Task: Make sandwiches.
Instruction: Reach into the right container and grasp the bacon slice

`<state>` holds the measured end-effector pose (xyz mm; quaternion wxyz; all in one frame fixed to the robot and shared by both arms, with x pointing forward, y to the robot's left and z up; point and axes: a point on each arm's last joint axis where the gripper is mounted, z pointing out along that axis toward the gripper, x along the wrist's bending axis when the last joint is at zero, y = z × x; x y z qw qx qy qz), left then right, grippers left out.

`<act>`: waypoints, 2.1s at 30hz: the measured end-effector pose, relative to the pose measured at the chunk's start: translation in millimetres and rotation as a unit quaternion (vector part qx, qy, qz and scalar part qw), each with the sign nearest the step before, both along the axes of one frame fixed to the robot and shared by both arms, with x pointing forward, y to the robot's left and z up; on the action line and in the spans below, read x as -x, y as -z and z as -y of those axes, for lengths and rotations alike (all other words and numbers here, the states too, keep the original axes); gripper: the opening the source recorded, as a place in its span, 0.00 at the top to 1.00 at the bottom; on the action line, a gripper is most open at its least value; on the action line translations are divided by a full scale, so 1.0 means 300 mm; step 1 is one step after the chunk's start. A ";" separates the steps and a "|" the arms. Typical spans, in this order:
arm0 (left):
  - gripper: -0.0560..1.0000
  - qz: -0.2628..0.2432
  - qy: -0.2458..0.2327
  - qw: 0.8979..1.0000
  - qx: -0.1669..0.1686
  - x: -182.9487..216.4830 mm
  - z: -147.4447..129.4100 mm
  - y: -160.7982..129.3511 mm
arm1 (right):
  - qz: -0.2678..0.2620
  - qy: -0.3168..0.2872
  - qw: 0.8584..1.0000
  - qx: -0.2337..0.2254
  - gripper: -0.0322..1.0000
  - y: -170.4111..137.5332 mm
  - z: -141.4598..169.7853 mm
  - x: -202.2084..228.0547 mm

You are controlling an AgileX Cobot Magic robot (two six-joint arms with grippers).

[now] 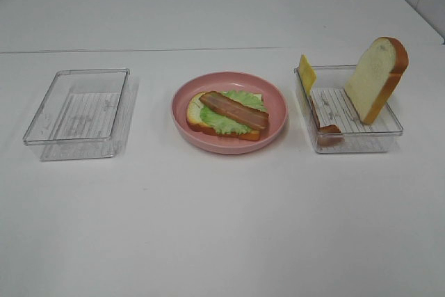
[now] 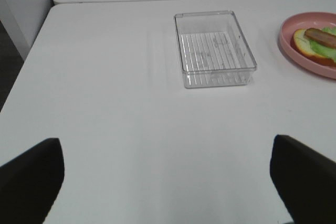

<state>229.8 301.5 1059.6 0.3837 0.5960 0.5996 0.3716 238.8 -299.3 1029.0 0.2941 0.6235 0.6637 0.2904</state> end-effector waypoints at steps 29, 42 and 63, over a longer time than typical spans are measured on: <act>0.01 -0.012 0.000 1.000 0.000 -0.001 0.000 0.012 | 0.000 -0.001 1.000 -0.001 0.02 0.000 -0.001 0.000; 0.01 -0.012 0.000 1.000 0.000 -0.001 0.000 0.012 | 0.000 -0.001 1.000 -0.001 0.02 0.000 -0.001 0.000; 0.01 -0.012 0.000 1.000 0.000 -0.001 0.000 0.012 | 0.033 -0.004 0.999 -0.012 0.02 -0.081 -0.010 -0.112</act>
